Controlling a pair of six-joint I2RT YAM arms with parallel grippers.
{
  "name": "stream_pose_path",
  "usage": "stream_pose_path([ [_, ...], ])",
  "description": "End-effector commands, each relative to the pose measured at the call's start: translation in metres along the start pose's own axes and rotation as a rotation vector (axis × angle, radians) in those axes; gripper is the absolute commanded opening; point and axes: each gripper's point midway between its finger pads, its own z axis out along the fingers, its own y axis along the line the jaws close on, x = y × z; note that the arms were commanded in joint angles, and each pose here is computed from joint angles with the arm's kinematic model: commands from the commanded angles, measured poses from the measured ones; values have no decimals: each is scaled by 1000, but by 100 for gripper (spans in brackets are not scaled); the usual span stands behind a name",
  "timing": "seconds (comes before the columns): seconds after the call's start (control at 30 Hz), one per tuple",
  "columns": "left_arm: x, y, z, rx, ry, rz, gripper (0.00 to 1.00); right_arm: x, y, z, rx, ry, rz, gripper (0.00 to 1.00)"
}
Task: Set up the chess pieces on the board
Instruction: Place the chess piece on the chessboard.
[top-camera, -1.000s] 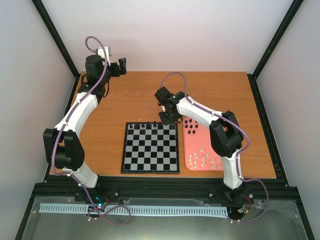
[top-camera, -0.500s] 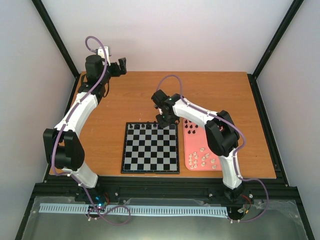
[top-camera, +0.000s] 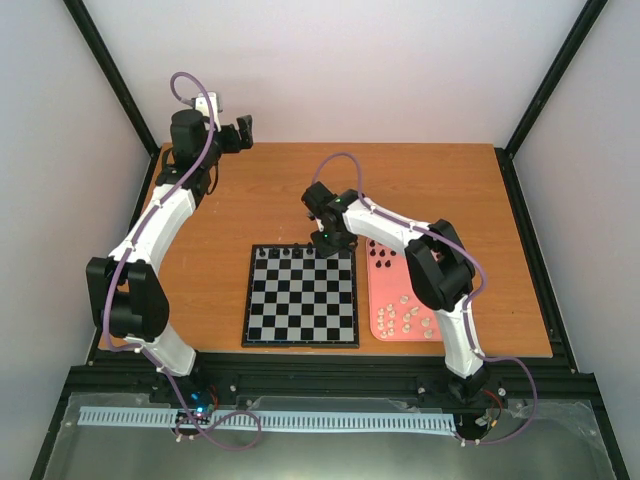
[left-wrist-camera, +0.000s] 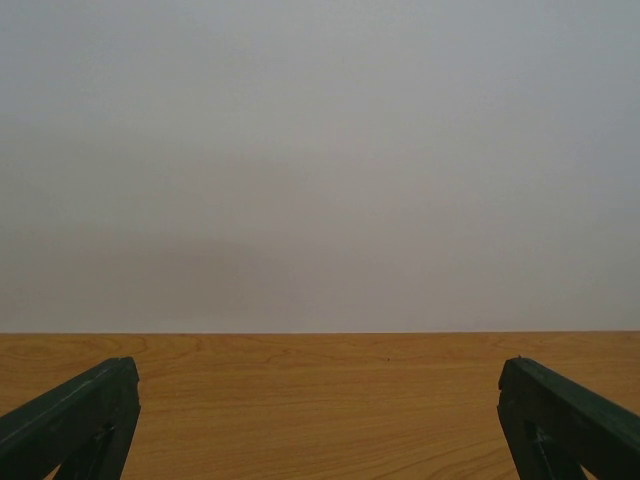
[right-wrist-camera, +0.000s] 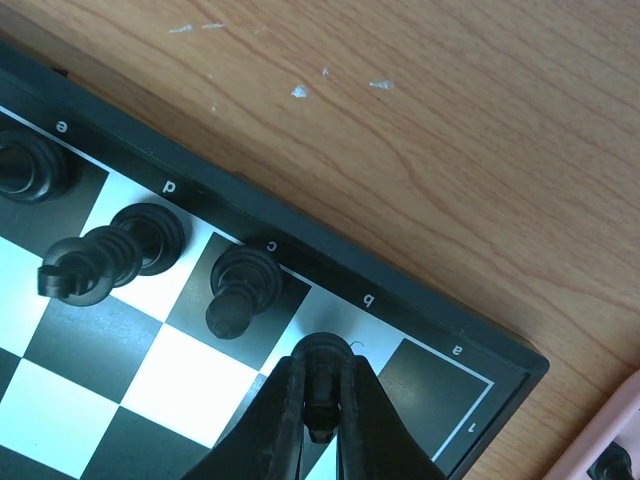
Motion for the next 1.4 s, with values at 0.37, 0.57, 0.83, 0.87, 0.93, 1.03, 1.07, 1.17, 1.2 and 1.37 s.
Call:
stream_pose_path([
  [0.37, -23, -9, -3, 20, -47, 11, 100, 3, -3, 16, 11, 14, 1, 8],
  [0.57, -23, -9, -2, 21, -47, 11, 100, 2, -9, 18, 14, 11, 17, 8],
  [0.83, -22, -8, -2, 17, -46, 11, 100, 5, -8, 21, 4, 19, 16, 8],
  [0.87, -23, -8, -2, 18, -46, 11, 100, 6, -8, 21, 2, 20, 18, 8],
  [0.93, -22, -8, -1, 19, -44, 11, 100, 7, -7, 21, -3, 22, 19, 8],
  [1.03, -22, -8, -1, 20, -44, 9, 100, 8, -6, 19, -10, 17, 21, 7],
  [1.07, -22, -8, -1, 20, -44, 9, 100, 7, -5, 17, -15, 13, 21, 8],
  [1.17, -21, -9, -2, 23, -42, 9, 100, 8, -4, 16, -19, 13, 17, 8],
  [1.2, -22, -10, -2, 24, -44, 9, 100, 8, -3, 16, -18, 14, 16, 8],
  [1.37, -22, -9, -2, 20, -43, 11, 100, 9, -1, 14, -18, 14, 14, 8],
])
